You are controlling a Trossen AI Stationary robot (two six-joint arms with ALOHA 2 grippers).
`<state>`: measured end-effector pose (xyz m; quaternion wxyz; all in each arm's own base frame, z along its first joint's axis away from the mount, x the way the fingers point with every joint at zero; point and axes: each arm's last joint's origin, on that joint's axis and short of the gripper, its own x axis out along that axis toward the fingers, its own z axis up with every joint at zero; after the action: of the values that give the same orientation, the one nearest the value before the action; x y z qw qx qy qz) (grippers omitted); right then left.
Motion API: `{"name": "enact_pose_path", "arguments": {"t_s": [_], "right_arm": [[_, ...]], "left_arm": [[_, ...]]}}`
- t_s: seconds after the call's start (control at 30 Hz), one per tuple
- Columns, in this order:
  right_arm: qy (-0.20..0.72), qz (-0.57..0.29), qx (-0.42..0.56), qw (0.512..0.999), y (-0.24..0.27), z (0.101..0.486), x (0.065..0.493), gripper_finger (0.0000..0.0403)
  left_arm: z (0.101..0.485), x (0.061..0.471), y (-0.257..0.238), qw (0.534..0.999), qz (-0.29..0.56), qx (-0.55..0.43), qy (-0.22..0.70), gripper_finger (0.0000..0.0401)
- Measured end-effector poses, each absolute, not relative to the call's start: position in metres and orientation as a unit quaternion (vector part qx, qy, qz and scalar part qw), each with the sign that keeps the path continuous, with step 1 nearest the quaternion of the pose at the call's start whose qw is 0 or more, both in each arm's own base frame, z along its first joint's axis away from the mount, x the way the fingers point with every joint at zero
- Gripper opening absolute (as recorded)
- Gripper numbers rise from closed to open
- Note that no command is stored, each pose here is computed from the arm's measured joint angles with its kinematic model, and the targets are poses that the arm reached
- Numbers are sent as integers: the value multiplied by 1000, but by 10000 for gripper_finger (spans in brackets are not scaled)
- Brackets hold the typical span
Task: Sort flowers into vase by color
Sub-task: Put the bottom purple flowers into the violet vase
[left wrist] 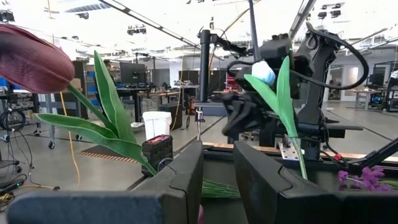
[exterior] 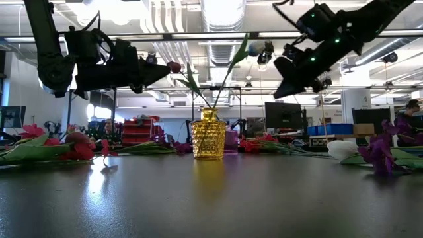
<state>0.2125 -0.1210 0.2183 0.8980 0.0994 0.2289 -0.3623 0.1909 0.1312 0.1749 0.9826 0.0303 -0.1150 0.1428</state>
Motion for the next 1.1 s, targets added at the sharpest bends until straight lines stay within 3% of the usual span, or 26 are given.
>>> {"name": "enact_pose_path", "arguments": {"t_s": [0.43,0.87,1.1], "right_arm": [[357,-421,212,807,-95,208,183,28],[413,-412,278,763,-104,181,208,224],[469,-312,334,756,-89,203,224,261]], "left_arm": [[174,191,131,983,143,29,-112,75],[173,191,132,984,144,28,-106,75],[173,191,132,984,144,30,-105,75]]}}
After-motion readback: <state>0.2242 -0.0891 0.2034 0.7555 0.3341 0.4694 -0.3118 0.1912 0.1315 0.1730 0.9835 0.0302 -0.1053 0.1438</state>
